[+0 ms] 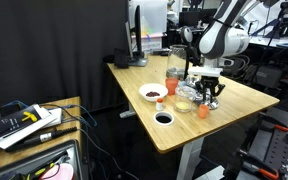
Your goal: Take the lid from the silver pot and put it on the table
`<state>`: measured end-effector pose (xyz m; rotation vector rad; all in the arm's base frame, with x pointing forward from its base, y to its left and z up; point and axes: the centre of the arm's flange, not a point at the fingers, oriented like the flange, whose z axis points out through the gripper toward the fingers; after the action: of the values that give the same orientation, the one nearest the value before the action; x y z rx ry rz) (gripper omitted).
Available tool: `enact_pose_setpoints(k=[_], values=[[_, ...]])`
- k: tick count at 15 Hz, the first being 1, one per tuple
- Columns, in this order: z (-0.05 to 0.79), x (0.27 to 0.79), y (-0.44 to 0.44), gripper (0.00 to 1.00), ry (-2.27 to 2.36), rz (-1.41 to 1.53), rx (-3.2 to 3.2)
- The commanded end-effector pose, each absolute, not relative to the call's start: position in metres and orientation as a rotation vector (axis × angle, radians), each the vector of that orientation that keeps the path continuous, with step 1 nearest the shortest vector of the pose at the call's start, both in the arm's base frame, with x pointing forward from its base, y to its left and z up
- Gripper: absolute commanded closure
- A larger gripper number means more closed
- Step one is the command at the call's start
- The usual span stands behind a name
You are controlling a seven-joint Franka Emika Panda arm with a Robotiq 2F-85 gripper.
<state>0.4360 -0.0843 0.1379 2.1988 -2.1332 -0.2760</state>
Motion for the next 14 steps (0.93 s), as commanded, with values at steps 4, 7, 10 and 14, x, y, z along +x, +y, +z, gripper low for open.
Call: enact_pose_setpoints(k=[4,7,10,14], values=[[0.152,0.421,-0.088,0.09,-2.231,-0.285,2.191],[0.164,0.414,-0.091,0.0,-2.252,-0.256,2.195],[0.164,0.422,-0.089,0.0,-2.237,-0.265,2.184],[0.176,0.416,-0.088,0.0,-2.244,-0.251,2.203]])
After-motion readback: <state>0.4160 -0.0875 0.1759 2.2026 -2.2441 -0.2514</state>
